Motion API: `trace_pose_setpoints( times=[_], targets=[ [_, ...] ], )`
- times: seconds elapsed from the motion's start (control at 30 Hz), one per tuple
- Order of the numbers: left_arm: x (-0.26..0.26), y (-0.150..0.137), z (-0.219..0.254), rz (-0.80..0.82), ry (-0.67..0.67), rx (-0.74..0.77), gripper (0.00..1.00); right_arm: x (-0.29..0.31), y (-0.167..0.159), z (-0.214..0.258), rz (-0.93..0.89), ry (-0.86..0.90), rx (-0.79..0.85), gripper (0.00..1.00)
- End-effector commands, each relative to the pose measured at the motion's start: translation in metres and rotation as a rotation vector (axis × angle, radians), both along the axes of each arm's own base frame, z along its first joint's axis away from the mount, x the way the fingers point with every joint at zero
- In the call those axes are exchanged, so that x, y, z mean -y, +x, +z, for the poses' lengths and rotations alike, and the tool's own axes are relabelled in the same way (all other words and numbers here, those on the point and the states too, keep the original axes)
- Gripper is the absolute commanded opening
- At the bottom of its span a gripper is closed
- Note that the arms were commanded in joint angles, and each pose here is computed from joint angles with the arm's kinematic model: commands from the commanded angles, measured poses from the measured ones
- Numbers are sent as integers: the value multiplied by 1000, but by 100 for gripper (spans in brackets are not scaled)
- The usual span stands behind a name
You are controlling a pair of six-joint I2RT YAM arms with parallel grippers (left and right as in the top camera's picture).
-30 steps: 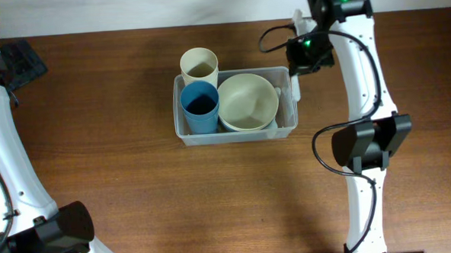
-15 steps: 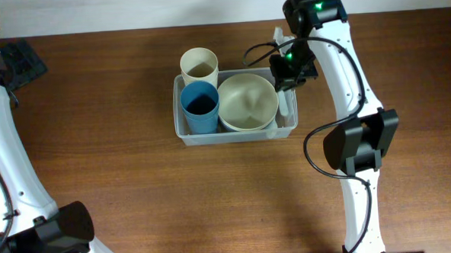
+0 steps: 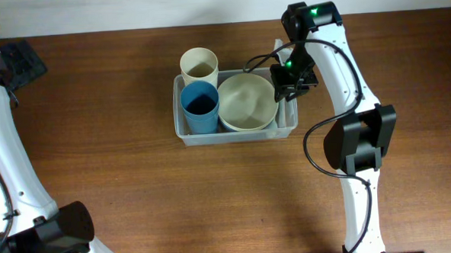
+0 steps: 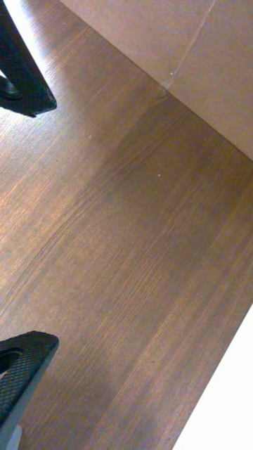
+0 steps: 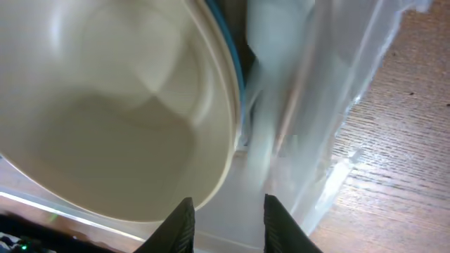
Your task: Pack container
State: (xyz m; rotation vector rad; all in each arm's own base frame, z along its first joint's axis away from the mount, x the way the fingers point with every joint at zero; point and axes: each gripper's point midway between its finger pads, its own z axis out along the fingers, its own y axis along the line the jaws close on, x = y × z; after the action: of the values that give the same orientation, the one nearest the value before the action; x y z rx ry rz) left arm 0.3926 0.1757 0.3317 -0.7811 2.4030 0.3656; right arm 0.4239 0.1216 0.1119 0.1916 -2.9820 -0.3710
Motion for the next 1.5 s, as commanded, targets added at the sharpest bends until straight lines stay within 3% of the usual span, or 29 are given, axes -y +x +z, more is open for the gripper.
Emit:
trace_pose_setpoints(
  times=[0.0,0.1,0.23,0.37,0.5,0.63,0.9,1.0,1.23,1.47],
  targets=[
    [-2,1,3,12,-4,15,100,13,1,0,-25,-11,-5,35],
    [-2,1,3,12,-4,15,100,22,4,0,-47,-11,-5,39],
    [-2,1,3,12,-4,15,100,37,7,2,-82,-9,2,54],
    [-2,1,3,12,-4,15,100,54,17,15,-124,-3,50,99],
    [-2,1,3,11,-4,15,100,78,34,51,-177,8,180,99],
    [-2,1,3,12,-4,15,100,101,48,118,-229,18,395,99],
    [-2,1,3,12,-4,15,100,116,37,260,-248,34,853,99],
    [-2,1,3,12,-4,15,100,115,32,280,-245,38,925,99],
    [-2,1,3,12,-4,15,100,115,28,277,-257,42,902,99],
    [-2,1,3,12,-4,15,100,153,10,303,-477,-45,948,99]
  ],
)
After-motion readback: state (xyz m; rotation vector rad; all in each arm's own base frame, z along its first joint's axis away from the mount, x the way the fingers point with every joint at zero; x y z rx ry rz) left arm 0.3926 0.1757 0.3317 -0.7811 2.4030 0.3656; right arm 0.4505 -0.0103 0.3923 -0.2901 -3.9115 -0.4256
